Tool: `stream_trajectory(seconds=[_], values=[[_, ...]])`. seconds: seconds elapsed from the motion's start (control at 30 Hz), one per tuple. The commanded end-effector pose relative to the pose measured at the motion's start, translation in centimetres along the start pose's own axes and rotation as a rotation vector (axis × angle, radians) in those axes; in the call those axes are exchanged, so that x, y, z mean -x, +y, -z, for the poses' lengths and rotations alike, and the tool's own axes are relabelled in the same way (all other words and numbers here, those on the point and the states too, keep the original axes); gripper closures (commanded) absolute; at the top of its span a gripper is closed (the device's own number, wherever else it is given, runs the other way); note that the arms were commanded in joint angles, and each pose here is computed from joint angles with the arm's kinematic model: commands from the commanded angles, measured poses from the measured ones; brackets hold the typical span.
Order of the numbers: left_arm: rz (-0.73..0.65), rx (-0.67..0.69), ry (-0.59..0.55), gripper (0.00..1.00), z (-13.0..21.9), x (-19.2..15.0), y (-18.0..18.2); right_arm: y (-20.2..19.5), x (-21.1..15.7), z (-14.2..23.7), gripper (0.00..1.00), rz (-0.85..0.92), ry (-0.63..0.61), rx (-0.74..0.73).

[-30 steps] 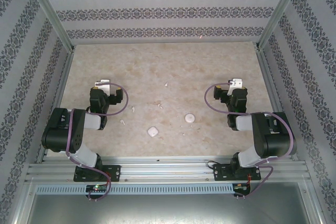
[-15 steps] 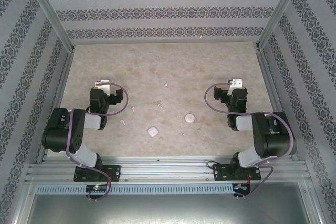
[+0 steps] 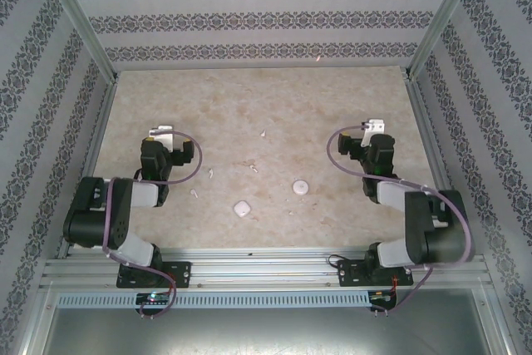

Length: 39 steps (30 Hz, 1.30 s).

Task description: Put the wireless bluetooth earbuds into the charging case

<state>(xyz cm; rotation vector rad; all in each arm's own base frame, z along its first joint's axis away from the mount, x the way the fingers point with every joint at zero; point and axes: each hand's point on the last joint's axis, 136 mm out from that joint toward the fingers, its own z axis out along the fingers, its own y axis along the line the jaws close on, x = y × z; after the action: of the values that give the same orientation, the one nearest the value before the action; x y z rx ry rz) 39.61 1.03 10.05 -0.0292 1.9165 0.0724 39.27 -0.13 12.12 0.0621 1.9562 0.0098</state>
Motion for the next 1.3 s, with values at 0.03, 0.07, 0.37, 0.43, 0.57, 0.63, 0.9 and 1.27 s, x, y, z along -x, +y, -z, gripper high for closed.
stream_trajectory(seconds=[0.03, 0.07, 0.37, 0.43, 0.57, 0.63, 0.9, 1.27], values=[[0.078, 0.069, 0.045, 0.00, 1.3, 2.0, 1.5, 0.4, 2.0, 1.8, 0.02, -0.076, 0.126, -0.010], [0.109, 0.079, 0.066, 0.00, 1.7, 2.3, 1.7, 0.9, 2.2, 2.3, 0.02, -0.075, 0.159, 0.000], [0.370, 0.141, 0.490, 0.00, 6.2, -0.1, 1.3, 11.1, 0.5, 8.2, 0.03, 0.042, 0.414, 0.229], [0.391, 0.125, 0.588, 0.00, 7.3, -0.9, 0.6, 14.4, -0.5, 9.4, 0.03, 0.070, 0.472, 0.300], [0.432, 0.082, 0.745, 0.00, 9.3, -2.5, -0.8, 20.6, -3.9, 11.0, 0.06, 0.156, 0.662, 0.402], [0.447, 0.031, 0.792, 0.00, 9.9, -3.2, -1.8, 23.9, -5.9, 11.8, 0.11, 0.197, 0.768, 0.472], [0.461, -0.067, 0.871, 0.00, 11.4, -4.5, -3.6, 32.1, -8.9, 14.4, 0.23, 0.398, 0.937, 0.620], [0.446, -0.174, 0.836, 0.00, 12.9, -4.0, -4.8, 36.7, -13.1, 16.6, 0.30, 0.568, 1.091, 0.653]])
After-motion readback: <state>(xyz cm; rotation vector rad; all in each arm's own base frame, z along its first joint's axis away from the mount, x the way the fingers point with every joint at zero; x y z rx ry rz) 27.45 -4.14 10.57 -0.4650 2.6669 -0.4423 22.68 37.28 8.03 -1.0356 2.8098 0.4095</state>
